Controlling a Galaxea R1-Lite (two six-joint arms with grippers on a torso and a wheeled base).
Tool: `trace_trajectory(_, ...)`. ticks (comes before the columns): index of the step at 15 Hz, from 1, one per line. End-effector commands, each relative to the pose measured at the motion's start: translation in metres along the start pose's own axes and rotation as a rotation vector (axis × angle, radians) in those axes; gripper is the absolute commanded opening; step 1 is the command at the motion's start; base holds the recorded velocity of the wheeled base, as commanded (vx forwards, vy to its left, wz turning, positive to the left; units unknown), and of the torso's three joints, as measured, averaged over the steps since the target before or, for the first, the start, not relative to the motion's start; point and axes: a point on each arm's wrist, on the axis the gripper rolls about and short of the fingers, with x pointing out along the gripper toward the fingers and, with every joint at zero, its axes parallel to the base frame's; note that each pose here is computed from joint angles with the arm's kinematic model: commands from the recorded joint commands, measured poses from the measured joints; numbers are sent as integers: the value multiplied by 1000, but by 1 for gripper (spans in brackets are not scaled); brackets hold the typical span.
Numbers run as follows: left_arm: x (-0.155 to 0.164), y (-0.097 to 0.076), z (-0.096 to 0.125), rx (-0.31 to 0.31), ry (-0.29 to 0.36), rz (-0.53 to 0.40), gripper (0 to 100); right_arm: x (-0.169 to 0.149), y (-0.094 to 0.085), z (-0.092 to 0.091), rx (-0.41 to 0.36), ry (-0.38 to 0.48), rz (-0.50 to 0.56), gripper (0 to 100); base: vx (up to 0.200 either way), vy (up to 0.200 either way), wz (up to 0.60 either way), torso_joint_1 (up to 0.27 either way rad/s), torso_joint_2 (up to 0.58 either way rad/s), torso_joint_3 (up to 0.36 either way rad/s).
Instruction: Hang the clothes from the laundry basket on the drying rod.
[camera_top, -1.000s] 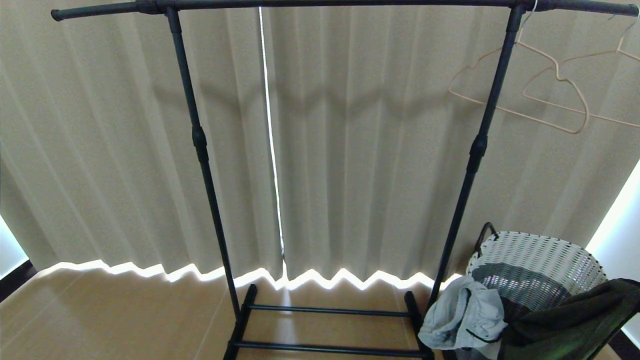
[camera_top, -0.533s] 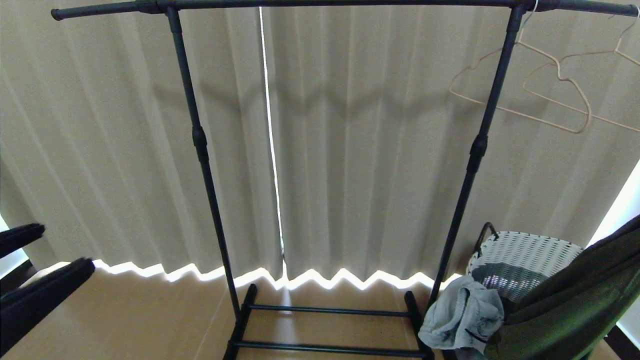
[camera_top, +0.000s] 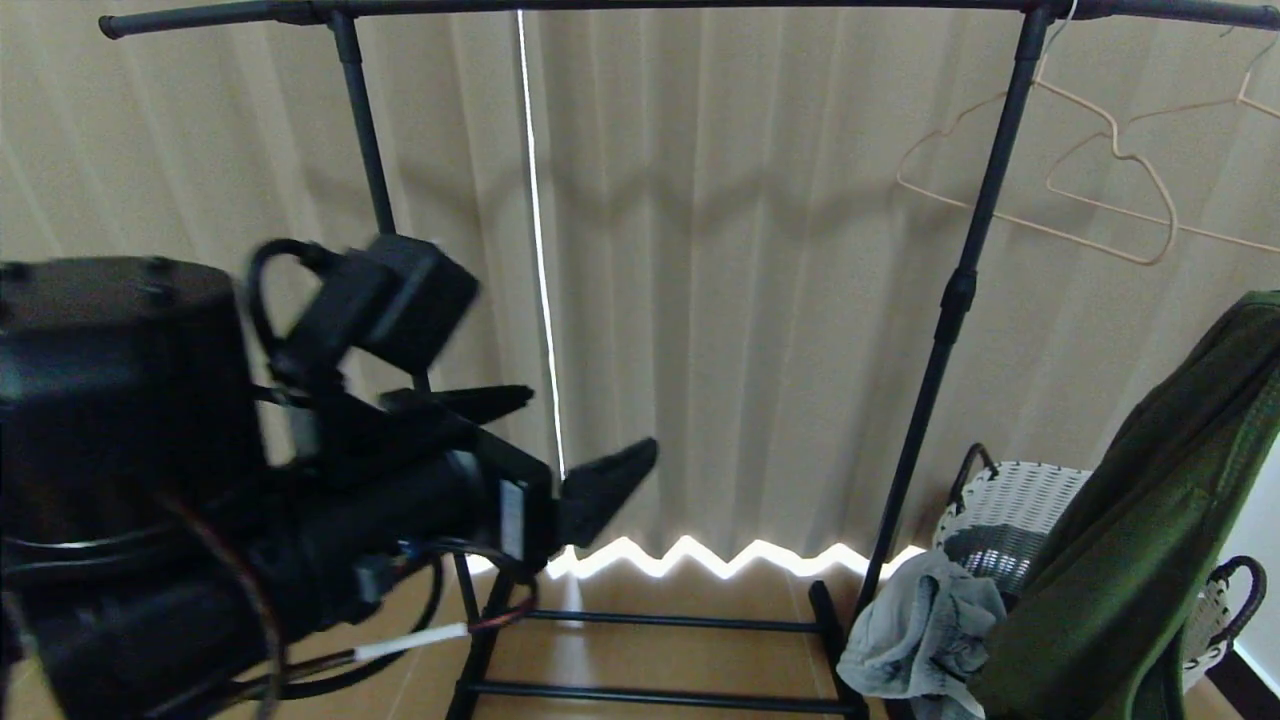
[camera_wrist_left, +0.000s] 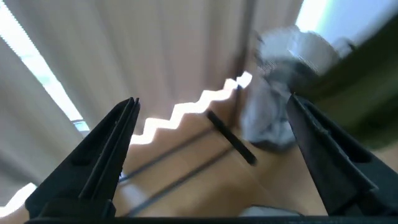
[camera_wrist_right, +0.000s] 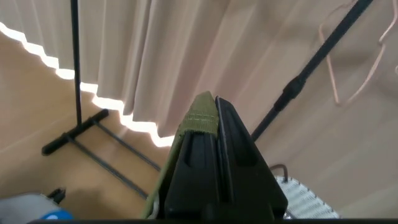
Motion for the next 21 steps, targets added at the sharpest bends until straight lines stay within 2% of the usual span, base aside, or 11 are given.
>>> trace_trajectory(1, 59, -64, -35, 64, 119, -128, 100, 9, 0, 0, -1, 14, 8, 0, 0, 0, 0, 0, 0, 0)
trace_trajectory(3, 67, -95, -42, 61, 136, -201, 100, 10, 1, -1, -1, 15, 12, 0, 0, 0, 0, 0, 0, 0)
trace_trajectory(5, 76, -128, -31, 25, 92, -271, 100, 8, 3, 0, -4, 7, 32, 0, 0, 0, 0, 0, 0, 0)
trace_trajectory(8, 87, -160, -21, -10, 47, -332, 100, 10, 5, 0, -6, 9, 43, 0, 0, 0, 0, 0, 0, 0)
trace_trajectory(10, 105, -175, -24, -27, 43, -340, 100, 10, 6, 0, -8, 7, 58, 0, 0, 0, 0, 0, 0, 0)
trace_trajectory(14, 121, -185, -38, -30, 52, -338, 100, 10, 7, 0, -10, 5, 59, 0, 0, 0, 0, 0, 0, 0)
trace_trajectory(16, 141, -175, -54, -5, 76, -224, 100, 9, 6, 0, -10, 2, 59, 0, 0, 0, 0, 0, 0, 0)
trace_trajectory(17, 148, -167, -55, -3, 72, -170, 100, 8, 6, 1, -10, 1, 57, 0, 0, 0, 0, 0, 0, 0)
trace_trajectory(19, 154, -157, -57, -8, 77, -138, 100, 8, 6, 1, -10, -1, 56, 0, 0, 0, 0, 0, 0, 0)
trace_trajectory(21, 157, -156, -64, -1, 94, -133, 100, 7, 6, 1, -11, -4, 56, 0, 0, 0, 0, 0, 0, 0)
